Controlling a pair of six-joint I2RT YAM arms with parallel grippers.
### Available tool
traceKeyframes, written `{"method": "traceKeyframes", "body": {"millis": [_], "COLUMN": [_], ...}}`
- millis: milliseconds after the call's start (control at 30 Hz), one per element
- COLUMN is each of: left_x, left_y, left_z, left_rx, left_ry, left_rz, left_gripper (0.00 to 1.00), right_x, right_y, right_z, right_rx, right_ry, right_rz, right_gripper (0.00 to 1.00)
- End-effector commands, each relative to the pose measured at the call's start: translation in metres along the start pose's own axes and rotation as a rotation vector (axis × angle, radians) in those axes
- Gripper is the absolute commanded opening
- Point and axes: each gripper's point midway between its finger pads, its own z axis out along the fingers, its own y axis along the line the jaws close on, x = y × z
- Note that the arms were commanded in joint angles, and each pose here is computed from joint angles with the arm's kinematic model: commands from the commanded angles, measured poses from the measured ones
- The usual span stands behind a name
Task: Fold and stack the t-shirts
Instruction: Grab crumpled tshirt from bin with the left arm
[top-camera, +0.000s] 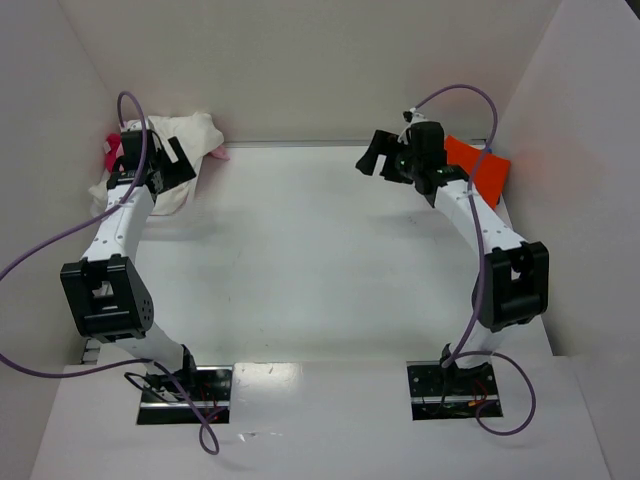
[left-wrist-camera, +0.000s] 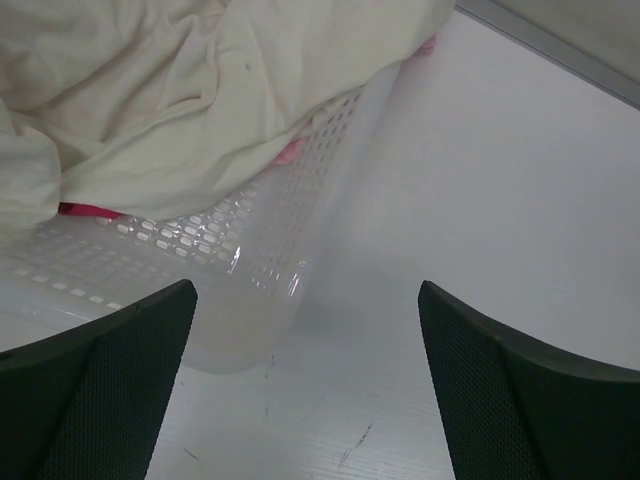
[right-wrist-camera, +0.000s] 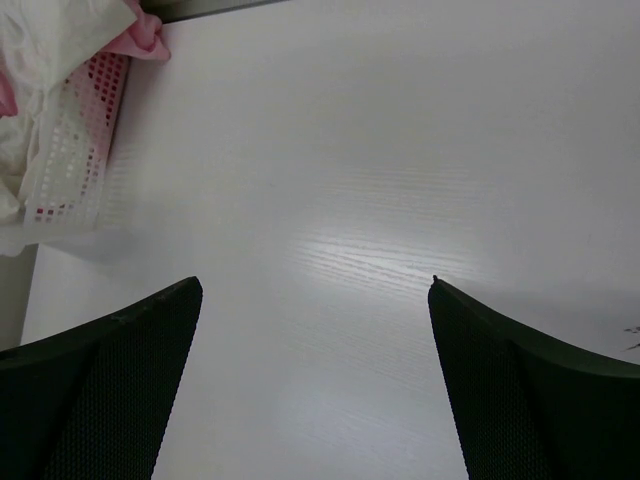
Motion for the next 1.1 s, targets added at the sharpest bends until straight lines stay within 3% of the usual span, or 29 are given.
{"method": "traceKeyframes", "body": {"millis": [0,333,633,1067], "left_x": [-0.031,-0.024,-0.077,-0.075], "left_y": [-0.013,-0.036,-0.024,0.007], "left_z": [-0.015,-0.01,0.045,0.118], "left_rx": [0.056,0.146,-0.038,-0.172], "left_ry": [-0.096,-0.096,-0.133,-0.191], "left_rz": [0.015,0.076,0.067,-0.011], "left_gripper": [0.99,0.99,0.99,0.99], "right_x": [-0.023,-0.015,-0.012,-0.02], "right_y": [0.011,0.005,0.007,0.005], "right_z": [-0.022,-0.027,-0.036,-0.027], "right_rx": [-0.013,0.006,-0.002,0.018], "right_ry": [-0.094,-0.099,-0.115,-0.114], "right_rz": [-0.036,-0.034,-0.029,-0.017], "right_gripper": [0.99,0.99,0.99,0.99]}}
